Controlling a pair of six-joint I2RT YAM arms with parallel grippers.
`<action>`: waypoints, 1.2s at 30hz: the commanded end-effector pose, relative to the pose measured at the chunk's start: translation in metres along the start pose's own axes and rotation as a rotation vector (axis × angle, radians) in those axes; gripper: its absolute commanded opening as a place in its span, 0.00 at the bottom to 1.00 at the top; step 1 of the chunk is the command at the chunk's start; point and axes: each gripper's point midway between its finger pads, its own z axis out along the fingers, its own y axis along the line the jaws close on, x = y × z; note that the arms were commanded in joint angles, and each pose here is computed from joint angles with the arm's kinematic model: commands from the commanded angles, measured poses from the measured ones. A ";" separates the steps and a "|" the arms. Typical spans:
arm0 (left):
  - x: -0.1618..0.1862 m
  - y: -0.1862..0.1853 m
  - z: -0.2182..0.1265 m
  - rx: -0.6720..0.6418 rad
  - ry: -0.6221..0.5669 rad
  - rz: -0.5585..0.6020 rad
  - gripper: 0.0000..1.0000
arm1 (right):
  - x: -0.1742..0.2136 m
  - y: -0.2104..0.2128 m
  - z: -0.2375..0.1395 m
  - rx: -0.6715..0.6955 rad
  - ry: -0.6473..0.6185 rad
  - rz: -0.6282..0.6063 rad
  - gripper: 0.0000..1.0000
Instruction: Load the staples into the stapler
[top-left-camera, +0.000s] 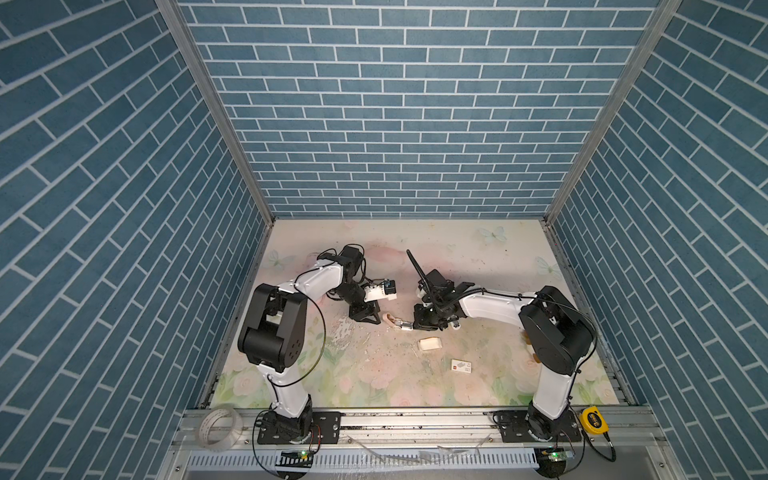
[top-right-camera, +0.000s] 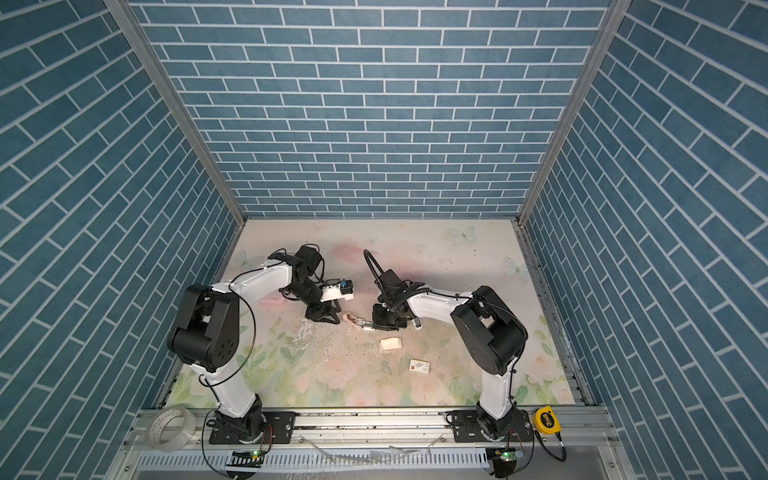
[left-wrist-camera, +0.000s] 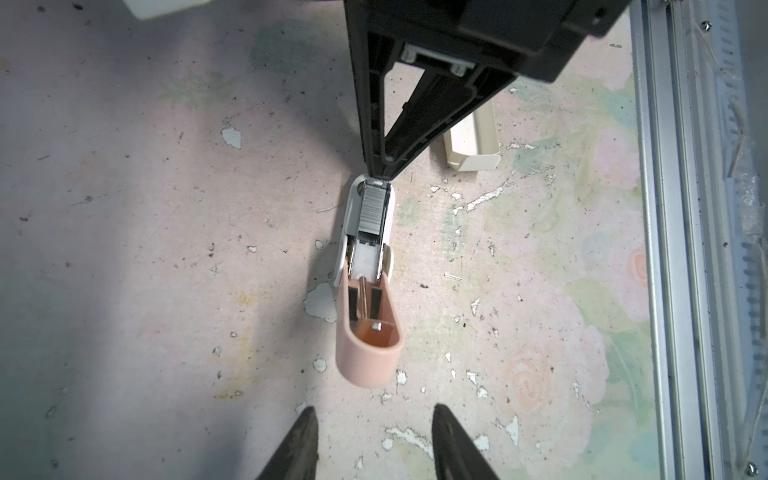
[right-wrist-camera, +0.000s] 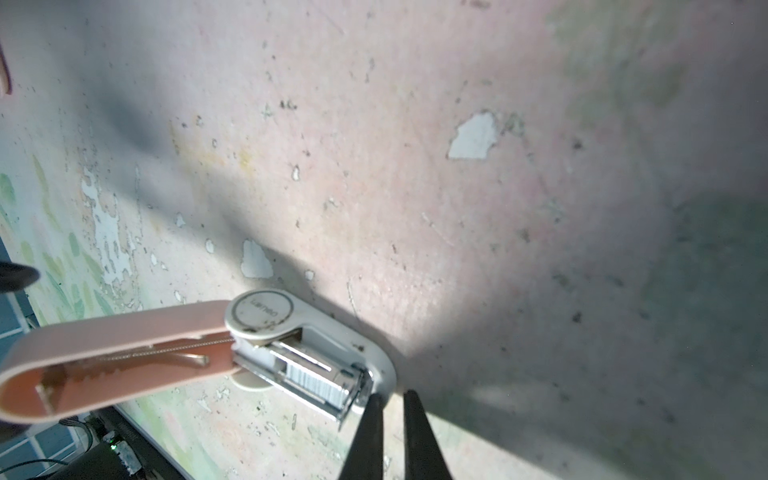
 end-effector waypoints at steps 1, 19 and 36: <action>-0.007 -0.003 0.002 0.022 -0.016 0.033 0.48 | -0.003 -0.002 0.004 0.010 0.006 0.027 0.12; -0.011 -0.004 0.020 0.066 0.067 0.090 0.37 | -0.004 -0.001 0.006 0.007 0.012 0.026 0.12; -0.011 -0.009 0.016 0.057 0.067 0.087 0.34 | 0.000 -0.010 0.009 0.031 0.023 0.033 0.11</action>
